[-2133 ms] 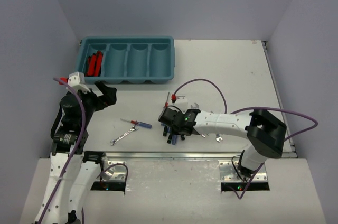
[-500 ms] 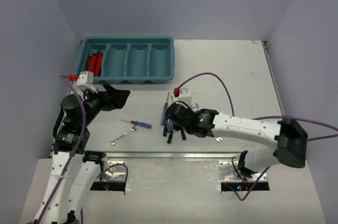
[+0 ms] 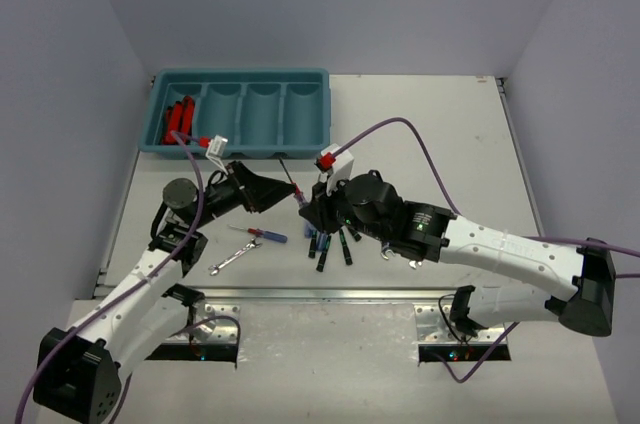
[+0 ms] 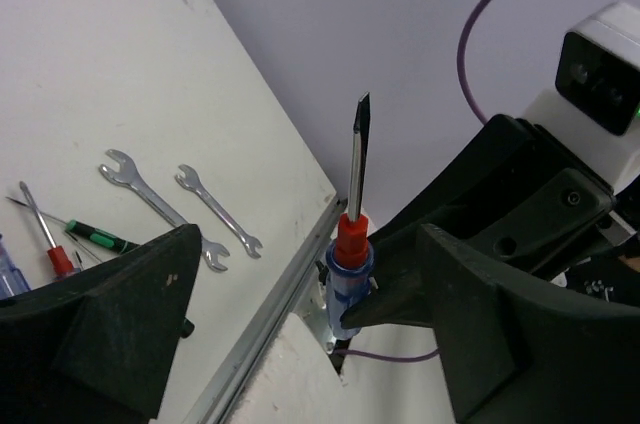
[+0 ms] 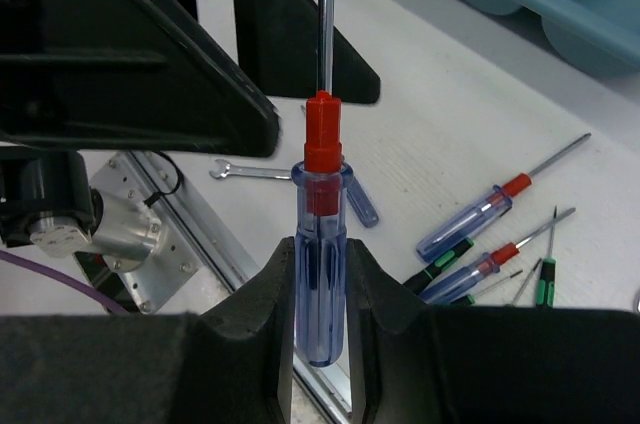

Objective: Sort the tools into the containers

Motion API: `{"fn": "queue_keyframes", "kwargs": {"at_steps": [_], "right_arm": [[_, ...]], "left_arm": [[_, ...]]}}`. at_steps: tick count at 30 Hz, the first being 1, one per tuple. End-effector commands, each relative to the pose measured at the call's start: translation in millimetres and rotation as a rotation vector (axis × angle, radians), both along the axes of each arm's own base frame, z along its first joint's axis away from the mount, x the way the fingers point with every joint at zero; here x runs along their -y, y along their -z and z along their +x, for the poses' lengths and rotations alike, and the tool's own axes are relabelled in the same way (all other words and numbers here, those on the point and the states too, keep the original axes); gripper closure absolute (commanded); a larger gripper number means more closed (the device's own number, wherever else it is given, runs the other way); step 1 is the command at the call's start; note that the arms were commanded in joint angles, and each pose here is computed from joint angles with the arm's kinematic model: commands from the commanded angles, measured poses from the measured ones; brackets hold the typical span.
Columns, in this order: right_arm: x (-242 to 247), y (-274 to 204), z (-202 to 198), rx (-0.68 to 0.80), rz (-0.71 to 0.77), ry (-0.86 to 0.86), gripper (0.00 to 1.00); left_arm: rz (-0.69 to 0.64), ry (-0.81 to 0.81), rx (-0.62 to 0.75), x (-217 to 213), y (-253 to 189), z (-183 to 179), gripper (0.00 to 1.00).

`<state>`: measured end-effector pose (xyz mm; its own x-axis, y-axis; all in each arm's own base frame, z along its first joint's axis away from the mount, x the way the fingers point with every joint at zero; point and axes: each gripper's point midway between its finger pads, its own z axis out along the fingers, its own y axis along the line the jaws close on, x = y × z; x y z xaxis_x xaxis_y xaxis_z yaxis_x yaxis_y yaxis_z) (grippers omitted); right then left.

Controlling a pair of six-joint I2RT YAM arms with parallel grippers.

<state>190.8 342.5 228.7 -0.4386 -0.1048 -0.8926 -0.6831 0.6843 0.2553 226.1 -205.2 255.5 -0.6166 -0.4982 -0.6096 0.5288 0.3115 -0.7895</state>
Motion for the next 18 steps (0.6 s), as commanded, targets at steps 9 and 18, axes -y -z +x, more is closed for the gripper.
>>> {"fn": "queue_keyframes", "kwargs": {"at_steps": [9, 18], "right_arm": [[-13.4, -40.1, 8.0, 0.101, 0.074, -0.033, 0.79], [104.0, 34.7, 65.2, -0.074, -0.268, 0.413, 0.01]], "left_arm": [[0.001, 0.045, 0.106, 36.0, -33.5, 10.4, 1.0], [0.792, -0.847, -0.273, -96.2, 13.0, 172.8, 1.0]]}}
